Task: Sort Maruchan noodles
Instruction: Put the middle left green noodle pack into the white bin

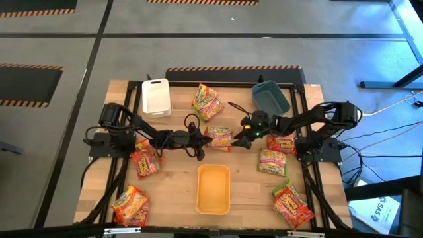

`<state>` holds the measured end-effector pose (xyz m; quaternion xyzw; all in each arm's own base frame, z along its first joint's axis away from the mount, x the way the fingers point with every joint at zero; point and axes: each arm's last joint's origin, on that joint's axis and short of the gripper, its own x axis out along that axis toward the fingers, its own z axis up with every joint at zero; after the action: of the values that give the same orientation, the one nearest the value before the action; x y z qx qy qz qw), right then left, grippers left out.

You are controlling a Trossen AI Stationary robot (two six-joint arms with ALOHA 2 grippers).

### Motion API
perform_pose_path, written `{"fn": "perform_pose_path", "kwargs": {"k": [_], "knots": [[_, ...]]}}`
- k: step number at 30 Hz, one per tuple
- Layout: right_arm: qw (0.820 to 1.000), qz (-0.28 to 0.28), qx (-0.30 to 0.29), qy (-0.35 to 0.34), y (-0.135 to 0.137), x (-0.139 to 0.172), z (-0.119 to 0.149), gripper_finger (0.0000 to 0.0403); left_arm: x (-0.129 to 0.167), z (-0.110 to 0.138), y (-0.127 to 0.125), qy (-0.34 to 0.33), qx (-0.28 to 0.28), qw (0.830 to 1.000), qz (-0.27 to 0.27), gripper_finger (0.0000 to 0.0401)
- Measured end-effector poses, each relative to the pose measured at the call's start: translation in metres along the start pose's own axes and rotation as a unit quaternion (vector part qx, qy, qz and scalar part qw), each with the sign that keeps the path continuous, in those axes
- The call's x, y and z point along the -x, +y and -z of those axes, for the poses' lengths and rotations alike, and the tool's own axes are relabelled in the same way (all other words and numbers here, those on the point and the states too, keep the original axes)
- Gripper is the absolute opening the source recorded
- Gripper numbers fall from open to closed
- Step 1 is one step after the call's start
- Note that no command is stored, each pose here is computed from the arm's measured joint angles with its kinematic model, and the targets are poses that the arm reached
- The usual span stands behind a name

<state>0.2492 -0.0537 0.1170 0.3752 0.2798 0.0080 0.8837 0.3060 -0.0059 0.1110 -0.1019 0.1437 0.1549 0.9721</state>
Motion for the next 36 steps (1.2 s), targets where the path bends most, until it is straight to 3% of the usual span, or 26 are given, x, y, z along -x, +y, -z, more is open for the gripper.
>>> {"fn": "perform_pose_path", "kwargs": {"k": [29, 36], "knots": [[0.996, 0.048, 0.019, -0.074, 0.004, -0.002, -0.006, 0.0316, -0.001, -0.001, 0.003, 0.002, -0.022, 1.0, 0.003, 0.0011], [0.995, 0.052, 0.033, -0.083, 0.005, 0.0, -0.008, 0.0316, 0.009, -0.019, -0.001, -0.012, -0.015, 0.999, 0.027, 0.0011]]}}
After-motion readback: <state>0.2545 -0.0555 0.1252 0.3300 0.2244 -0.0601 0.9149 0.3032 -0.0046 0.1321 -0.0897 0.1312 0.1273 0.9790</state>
